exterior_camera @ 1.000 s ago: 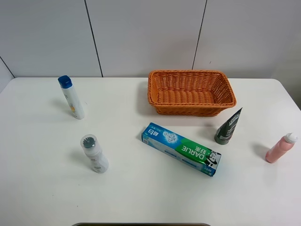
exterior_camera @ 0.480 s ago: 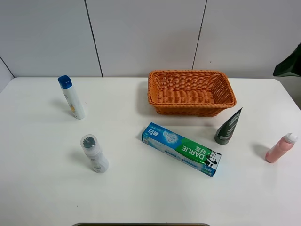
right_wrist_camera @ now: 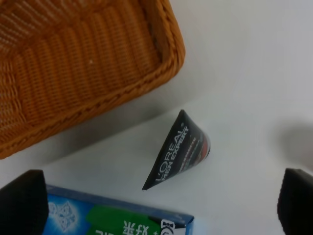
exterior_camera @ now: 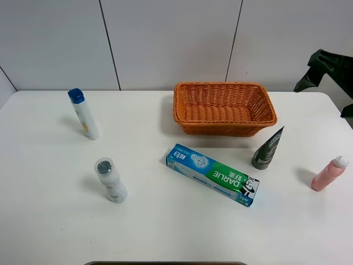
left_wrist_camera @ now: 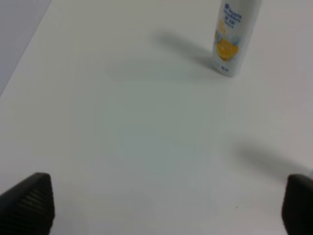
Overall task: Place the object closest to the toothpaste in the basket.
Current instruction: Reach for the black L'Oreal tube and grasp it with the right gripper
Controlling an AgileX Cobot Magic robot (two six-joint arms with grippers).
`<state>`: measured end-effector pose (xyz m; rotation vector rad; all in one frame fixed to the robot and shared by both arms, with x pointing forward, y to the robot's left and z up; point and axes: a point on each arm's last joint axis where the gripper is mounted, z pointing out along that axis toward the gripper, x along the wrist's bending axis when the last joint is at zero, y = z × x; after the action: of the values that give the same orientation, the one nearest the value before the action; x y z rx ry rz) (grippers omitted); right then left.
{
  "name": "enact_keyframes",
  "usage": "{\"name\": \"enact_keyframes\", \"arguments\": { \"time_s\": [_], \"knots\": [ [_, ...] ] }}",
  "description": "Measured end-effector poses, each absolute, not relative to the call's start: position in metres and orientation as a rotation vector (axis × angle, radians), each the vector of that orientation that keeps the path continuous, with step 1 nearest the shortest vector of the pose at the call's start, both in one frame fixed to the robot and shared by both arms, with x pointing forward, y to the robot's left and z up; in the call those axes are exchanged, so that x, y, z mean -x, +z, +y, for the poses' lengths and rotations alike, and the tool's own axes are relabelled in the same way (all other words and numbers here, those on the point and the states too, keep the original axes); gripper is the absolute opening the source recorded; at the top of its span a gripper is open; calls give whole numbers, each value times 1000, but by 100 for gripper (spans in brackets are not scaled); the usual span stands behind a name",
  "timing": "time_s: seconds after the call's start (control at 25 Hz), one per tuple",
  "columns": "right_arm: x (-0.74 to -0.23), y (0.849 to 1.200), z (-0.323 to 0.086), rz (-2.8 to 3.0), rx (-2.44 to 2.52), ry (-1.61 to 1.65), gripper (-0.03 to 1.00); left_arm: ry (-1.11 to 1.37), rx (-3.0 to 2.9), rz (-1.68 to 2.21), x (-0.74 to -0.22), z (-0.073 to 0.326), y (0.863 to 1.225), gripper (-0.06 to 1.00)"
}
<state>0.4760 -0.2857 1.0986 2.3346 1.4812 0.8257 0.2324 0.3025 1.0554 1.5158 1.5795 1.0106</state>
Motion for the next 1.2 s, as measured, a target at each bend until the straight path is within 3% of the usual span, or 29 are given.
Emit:
{"name": "enact_keyframes", "arguments": {
  "time_s": [0.56,1.04,1.2],
  "knots": [
    [-516,1043,-256,1400,-2603,671,97,1011,-1516,1580,-232,303,1055,94],
    [-519,1034,-262,1296,-2654,572,97,1011,-1516,1580,-232,303,1055,94],
    [-527,1016,-259,1301,-2708,499,97,1011,-1516,1580,-232,303,1055,94]
  ]
}}
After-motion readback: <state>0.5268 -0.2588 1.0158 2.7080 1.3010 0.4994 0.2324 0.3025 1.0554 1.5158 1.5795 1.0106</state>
